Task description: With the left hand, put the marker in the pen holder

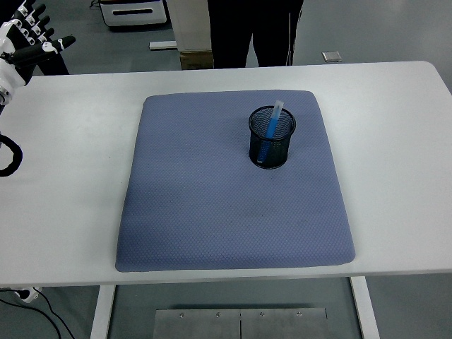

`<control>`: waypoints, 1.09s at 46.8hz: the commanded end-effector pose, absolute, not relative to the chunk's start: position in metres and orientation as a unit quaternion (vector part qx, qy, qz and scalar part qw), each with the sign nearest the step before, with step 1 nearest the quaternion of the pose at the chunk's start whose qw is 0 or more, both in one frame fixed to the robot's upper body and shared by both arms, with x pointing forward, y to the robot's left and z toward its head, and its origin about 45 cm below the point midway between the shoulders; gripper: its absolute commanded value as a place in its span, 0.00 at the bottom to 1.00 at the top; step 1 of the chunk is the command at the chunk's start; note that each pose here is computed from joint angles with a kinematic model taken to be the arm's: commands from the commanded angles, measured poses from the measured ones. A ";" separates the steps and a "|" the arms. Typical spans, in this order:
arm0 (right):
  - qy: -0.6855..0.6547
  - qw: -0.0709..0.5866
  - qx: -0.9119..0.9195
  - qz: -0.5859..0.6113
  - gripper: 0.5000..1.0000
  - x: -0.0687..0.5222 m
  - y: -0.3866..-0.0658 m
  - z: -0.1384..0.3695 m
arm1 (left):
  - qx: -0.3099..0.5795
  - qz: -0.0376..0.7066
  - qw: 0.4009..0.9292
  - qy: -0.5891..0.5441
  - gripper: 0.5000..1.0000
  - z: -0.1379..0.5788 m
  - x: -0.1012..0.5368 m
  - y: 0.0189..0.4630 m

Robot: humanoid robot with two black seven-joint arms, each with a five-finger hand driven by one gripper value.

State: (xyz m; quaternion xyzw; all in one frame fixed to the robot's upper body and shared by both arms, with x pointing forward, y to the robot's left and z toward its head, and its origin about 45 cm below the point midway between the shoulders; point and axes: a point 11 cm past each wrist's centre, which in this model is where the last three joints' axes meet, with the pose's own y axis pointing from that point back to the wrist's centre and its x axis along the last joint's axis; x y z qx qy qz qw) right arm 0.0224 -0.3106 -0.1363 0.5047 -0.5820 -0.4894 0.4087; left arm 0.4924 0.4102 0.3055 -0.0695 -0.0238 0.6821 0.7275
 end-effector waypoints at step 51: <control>-0.579 0.406 0.507 -0.493 1.00 0.022 -0.307 -0.136 | -0.057 0.724 0.687 0.030 1.00 0.250 0.440 0.480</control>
